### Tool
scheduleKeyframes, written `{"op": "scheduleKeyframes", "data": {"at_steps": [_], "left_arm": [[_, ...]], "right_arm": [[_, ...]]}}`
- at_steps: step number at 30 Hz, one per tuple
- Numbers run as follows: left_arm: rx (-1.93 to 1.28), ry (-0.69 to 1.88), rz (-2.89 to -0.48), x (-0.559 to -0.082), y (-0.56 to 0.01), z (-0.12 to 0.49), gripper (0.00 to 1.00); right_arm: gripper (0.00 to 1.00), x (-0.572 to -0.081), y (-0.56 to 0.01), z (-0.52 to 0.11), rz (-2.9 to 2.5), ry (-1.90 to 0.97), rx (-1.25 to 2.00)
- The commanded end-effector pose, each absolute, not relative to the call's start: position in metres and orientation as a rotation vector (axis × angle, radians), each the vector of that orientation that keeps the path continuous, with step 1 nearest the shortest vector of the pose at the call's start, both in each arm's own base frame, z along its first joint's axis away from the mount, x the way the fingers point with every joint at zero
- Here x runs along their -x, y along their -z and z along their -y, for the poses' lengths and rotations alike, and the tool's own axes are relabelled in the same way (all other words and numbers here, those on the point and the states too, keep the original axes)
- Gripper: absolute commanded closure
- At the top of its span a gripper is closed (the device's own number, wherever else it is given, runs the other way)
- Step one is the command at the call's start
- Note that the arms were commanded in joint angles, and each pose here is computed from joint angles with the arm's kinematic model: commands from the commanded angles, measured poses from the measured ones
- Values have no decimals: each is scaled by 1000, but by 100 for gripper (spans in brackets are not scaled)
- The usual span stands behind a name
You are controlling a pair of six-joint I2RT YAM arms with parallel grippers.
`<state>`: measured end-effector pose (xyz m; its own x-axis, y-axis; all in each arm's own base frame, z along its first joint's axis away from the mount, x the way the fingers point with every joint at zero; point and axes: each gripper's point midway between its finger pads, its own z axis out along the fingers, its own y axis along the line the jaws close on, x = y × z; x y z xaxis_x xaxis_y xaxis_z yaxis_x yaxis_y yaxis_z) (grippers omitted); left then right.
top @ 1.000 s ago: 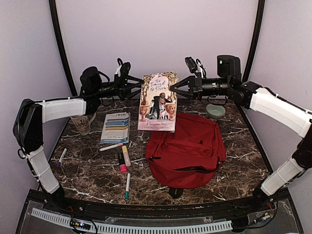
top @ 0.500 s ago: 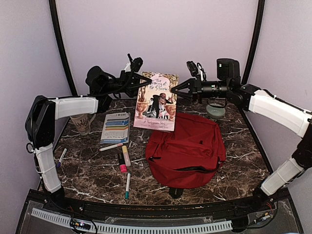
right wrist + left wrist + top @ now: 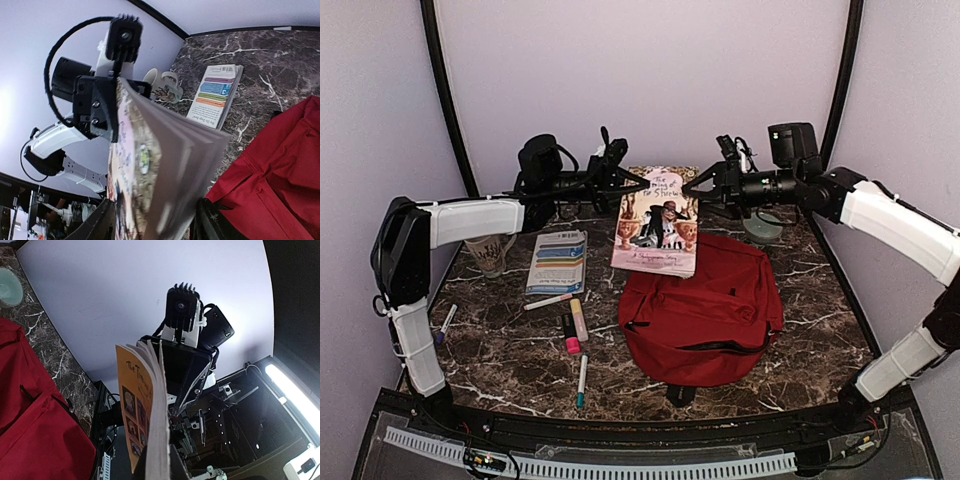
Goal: Pack the student bag
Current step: Pass from the right arm to the left, then pass from the left arm to the right
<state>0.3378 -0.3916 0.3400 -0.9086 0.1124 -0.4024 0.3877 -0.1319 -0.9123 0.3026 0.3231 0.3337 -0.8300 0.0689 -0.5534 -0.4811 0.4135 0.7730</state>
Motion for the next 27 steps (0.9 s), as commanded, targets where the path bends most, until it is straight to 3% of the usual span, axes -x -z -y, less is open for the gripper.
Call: {"op": "scheduleKeyframes", "data": {"at_steps": [1, 4, 5, 6, 13, 27], "left_arm": [[-495, 2104, -1884, -329, -376, 387, 100], [-429, 2098, -1864, -333, -385, 385, 100], [-402, 2097, -1858, -335, -388, 384, 100], [-362, 2100, -1863, -339, -388, 384, 100], [-186, 2097, -1823, -357, -402, 382, 100], [-65, 2179, -1819, -369, -392, 416, 100]], "right_arm": [[38, -321, -332, -292, -2196, -1310, 220], [20, -327, -333, -262, -2183, -1239, 125], [3, -328, -335, -253, -2175, -1228, 95], [0, -327, -333, -246, -2176, -1226, 67], [0, -318, -334, -239, -2158, -1324, 5], [0, -278, -340, -305, -2106, -1749, 177]]}}
